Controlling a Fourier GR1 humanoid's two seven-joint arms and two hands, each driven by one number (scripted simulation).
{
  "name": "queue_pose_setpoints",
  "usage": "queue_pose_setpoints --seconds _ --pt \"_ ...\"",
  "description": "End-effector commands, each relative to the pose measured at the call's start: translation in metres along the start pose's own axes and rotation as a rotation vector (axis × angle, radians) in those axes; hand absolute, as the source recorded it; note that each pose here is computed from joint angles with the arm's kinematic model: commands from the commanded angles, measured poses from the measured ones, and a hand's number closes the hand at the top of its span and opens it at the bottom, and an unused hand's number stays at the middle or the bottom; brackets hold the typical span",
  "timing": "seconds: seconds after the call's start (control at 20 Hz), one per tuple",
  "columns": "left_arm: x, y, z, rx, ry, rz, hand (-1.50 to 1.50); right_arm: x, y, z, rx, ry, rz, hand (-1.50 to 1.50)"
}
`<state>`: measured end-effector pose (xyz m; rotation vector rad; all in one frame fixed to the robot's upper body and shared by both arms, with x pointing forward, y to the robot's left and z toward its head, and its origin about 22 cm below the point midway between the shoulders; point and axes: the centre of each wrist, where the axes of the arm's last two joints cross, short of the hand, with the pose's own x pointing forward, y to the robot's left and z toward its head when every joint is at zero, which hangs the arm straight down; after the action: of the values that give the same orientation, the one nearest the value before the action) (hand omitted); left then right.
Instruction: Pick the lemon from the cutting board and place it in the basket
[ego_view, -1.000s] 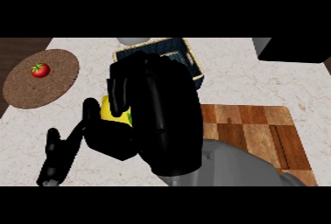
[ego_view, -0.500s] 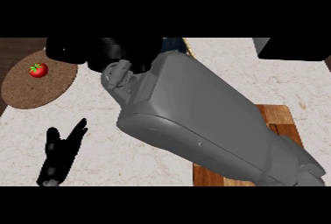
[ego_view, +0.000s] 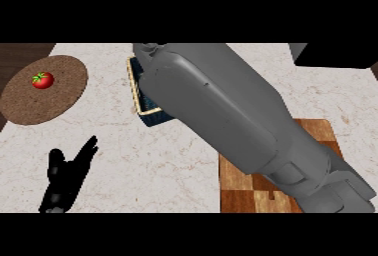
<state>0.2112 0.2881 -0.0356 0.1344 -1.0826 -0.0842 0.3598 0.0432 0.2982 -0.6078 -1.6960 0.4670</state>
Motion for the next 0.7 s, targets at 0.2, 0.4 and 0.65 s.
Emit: queue_pose_setpoints --seconds 0.2,0.4,0.65 --pt "-0.015 0.007 -0.002 0.005 0.061 0.015 0.0 -0.062 0.02 -0.023 -0.003 0.091 -0.174 1.5" --pt "-0.011 0.009 -0.001 0.005 0.065 -0.001 0.0 -0.053 0.023 -0.026 0.013 0.071 -0.2 1.5" --pt "-0.025 -0.006 0.001 0.007 0.073 0.018 0.0 -0.09 0.036 -0.043 -0.109 0.183 0.028 1.5"
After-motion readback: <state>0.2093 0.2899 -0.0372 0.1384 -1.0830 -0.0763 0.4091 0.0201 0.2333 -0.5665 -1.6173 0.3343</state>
